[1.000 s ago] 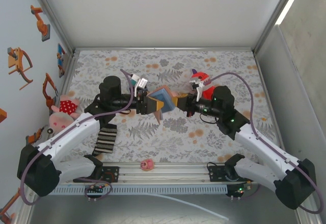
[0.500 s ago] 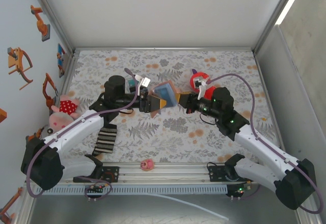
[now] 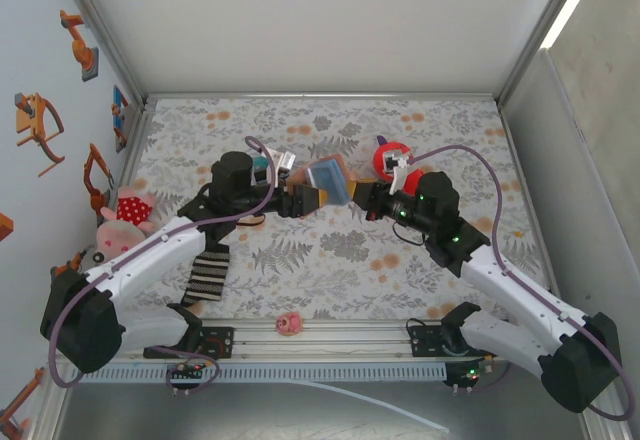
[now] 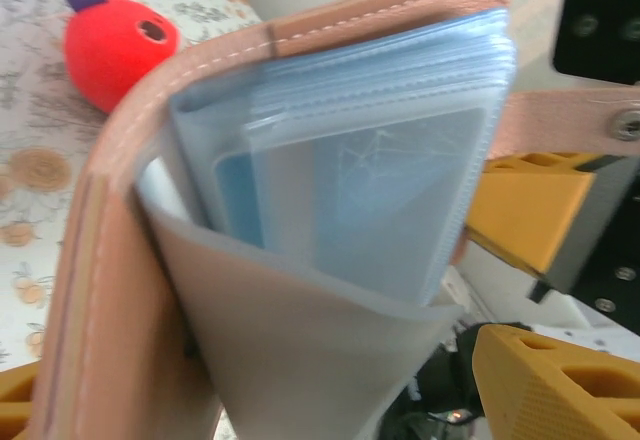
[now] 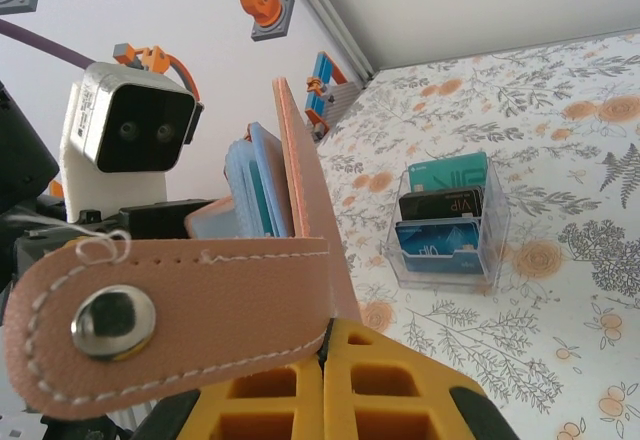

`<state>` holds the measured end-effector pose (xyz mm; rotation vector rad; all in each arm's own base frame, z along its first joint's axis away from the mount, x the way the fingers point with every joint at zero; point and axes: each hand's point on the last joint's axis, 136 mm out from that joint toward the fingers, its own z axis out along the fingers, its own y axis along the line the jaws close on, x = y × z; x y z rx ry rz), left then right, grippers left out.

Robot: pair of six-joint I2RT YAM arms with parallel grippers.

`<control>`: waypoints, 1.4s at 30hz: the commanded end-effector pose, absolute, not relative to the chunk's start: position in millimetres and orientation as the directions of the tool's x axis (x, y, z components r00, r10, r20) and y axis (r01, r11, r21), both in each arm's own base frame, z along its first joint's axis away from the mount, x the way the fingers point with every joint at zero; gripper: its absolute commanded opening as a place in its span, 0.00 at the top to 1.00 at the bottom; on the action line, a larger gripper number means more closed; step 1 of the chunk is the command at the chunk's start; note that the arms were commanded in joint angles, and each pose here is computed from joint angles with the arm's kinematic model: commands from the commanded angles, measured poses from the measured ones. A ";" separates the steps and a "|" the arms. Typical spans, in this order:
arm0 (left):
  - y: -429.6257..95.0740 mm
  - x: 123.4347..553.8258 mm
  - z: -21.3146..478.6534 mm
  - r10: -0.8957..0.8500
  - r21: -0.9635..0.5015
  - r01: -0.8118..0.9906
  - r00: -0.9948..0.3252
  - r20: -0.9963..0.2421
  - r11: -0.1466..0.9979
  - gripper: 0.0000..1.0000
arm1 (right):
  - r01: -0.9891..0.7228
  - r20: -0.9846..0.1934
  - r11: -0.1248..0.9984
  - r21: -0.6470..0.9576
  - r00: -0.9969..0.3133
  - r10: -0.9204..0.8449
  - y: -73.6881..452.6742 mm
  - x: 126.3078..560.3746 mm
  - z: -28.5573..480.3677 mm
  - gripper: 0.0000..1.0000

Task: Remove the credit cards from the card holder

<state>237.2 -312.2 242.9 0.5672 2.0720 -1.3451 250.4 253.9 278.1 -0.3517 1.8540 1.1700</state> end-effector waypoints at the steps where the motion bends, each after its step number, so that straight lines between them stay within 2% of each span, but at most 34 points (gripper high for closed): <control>1: -308.3 250.3 258.0 -0.008 -0.597 0.654 -0.671 -0.742 0.465 0.22 | -0.663 -0.820 0.488 0.568 -0.510 0.260 252.4 250.2 302.1 1.00; 4: -309.2 254.6 258.6 -0.017 -0.581 0.651 -0.659 -0.752 0.489 0.25 | -0.667 -0.820 0.482 0.568 -0.510 0.260 253.6 250.1 303.4 1.00; 9: -305.9 257.9 257.2 -0.027 -0.571 0.638 -0.654 -0.756 0.516 0.48 | -0.666 -0.822 0.487 0.565 -0.506 0.262 252.3 250.0 304.2 1.00; 12: -304.6 258.2 256.9 -0.031 -0.571 0.634 -0.655 -0.755 0.522 0.58 | -0.668 -0.823 0.485 0.564 -0.502 0.265 251.5 249.0 306.3 1.00; 26: -303.0 251.3 264.4 -0.036 -0.573 0.654 -0.643 -0.765 0.493 0.91 | -0.676 -0.820 0.474 0.565 -0.525 0.229 256.2 246.5 300.5 1.00; 29: -305.2 246.3 269.7 -0.030 -0.576 0.676 -0.636 -0.771 0.460 0.99 | -0.684 -0.819 0.463 0.564 -0.535 0.206 259.9 244.6 298.4 0.93; 34: -307.8 239.1 276.8 -0.025 -0.588 0.704 -0.632 -0.774 0.399 1.00 | -0.691 -0.824 0.468 0.551 -0.537 0.177 260.7 243.0 297.2 0.81; 42: -310.3 233.0 283.1 -0.010 -0.606 0.713 -0.644 -0.765 0.352 1.00 | -0.686 -0.830 0.491 0.536 -0.535 0.158 257.7 242.4 293.6 0.72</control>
